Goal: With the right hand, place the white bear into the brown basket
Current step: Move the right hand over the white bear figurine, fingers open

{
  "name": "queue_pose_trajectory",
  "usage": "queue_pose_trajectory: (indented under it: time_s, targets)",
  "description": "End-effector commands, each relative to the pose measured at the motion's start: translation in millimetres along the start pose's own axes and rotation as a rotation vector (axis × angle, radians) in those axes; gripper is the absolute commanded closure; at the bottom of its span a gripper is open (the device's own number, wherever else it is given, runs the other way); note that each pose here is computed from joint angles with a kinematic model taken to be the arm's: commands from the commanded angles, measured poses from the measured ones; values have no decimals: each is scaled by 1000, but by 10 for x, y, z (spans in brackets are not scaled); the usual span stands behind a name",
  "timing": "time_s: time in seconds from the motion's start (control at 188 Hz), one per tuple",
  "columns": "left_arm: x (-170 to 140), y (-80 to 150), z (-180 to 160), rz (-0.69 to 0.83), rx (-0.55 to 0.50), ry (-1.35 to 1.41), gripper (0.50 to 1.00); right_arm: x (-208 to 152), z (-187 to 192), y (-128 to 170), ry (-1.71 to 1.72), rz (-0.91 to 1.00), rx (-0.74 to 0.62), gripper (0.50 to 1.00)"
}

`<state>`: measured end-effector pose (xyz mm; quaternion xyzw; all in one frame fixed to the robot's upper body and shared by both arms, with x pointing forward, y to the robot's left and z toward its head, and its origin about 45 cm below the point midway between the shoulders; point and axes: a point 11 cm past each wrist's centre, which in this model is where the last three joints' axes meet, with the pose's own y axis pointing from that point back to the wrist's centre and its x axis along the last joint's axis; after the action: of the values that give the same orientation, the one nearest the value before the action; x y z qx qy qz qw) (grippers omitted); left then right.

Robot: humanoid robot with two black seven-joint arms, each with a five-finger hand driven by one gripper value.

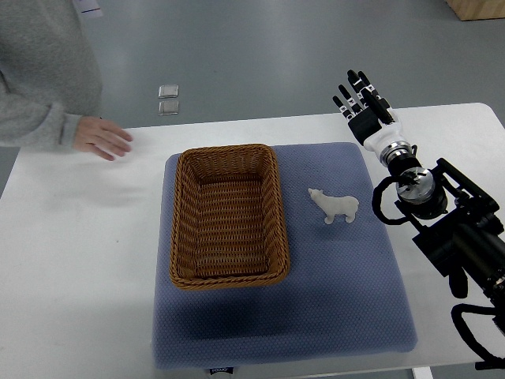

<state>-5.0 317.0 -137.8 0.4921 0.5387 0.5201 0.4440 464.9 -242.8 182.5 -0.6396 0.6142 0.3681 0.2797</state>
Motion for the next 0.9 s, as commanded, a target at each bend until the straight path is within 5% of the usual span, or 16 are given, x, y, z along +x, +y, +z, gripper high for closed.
queue_pose_trajectory:
  time_s: [0.0,0.505,0.893]
  targets:
    - [-5,0,-1,-1,0,-1,500,0,2,0,1,0,-1,576]
    - [-6,0,0,-2,0,0,500,-252,-107,-58,290,-114,-74,574]
    - [-54,0,3,-16,-2,-7,500,-713,-662,-30,1477,-310,-556,574]
